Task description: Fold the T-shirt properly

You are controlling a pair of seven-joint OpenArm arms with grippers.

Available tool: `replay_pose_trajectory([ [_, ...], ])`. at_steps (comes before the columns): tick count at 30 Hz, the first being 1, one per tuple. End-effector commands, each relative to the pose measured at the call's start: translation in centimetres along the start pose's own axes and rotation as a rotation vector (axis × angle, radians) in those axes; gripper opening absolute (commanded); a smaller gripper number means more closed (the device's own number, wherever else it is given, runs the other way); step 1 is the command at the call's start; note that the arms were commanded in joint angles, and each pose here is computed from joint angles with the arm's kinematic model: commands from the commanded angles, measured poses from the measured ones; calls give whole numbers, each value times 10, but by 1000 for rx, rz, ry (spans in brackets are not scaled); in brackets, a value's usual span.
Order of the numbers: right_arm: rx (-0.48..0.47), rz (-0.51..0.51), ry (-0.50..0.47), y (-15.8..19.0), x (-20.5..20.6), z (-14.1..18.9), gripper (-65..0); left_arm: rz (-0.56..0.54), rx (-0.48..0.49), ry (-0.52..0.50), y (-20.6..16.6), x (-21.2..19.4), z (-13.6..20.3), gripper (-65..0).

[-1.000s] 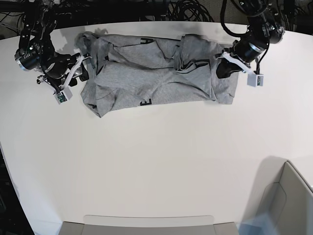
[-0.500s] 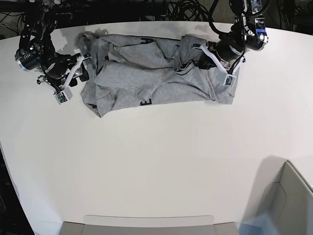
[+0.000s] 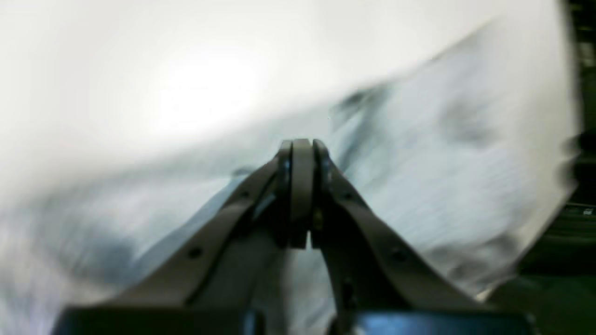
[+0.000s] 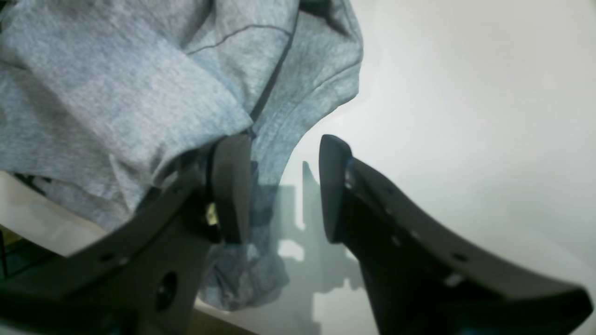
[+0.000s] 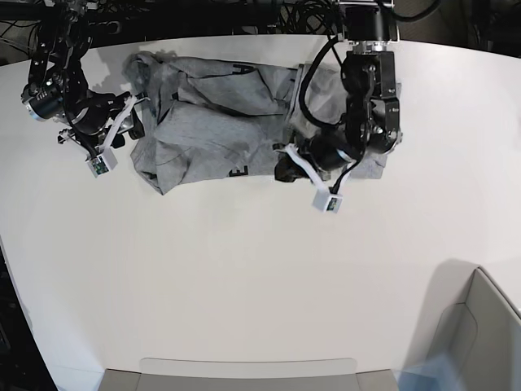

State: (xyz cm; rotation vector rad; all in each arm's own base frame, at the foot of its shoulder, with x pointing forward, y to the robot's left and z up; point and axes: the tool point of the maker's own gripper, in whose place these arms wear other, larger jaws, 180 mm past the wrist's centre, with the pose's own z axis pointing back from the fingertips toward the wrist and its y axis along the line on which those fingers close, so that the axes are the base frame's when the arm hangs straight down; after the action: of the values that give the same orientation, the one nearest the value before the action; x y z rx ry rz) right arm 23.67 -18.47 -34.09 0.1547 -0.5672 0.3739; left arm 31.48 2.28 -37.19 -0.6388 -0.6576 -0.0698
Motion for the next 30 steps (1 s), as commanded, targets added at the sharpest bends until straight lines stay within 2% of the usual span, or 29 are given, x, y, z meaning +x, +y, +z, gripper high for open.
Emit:
replay_pose_trajectory([
  [1,-12,23,-43,-4,13,6,-403,-19,1,-23,0,10,4,-650],
  [8,-82,-49,-105,-30,23,18,-403,-26,-2,-52,-1,17,5,-650],
  [13,-103,-74,-129,-38,27,23,-403,-76,43,-62,8,7,29,-650],
  [16,-70,-65,-114,-33,20,22,-403,-111,85,-38,22,-4,44,-650],
  [19,-20,1,-124,-28,15,27,-401,-118,114,0,34,-20,52,-650],
  [21,0,-13,-142,-31,10,29,-401,-115,115,7,35,-23,53,-650],
  [23,27,-59,-150,-38,1,25,-401,-114,116,8,35,-24,53,-650],
  [27,127,-268,-147,-48,-35,3,-402,-106,117,21,36,-31,54,-650],
  [30,195,-350,-125,-44,-56,-11,-402,-106,113,25,34,-33,53,-650],
])
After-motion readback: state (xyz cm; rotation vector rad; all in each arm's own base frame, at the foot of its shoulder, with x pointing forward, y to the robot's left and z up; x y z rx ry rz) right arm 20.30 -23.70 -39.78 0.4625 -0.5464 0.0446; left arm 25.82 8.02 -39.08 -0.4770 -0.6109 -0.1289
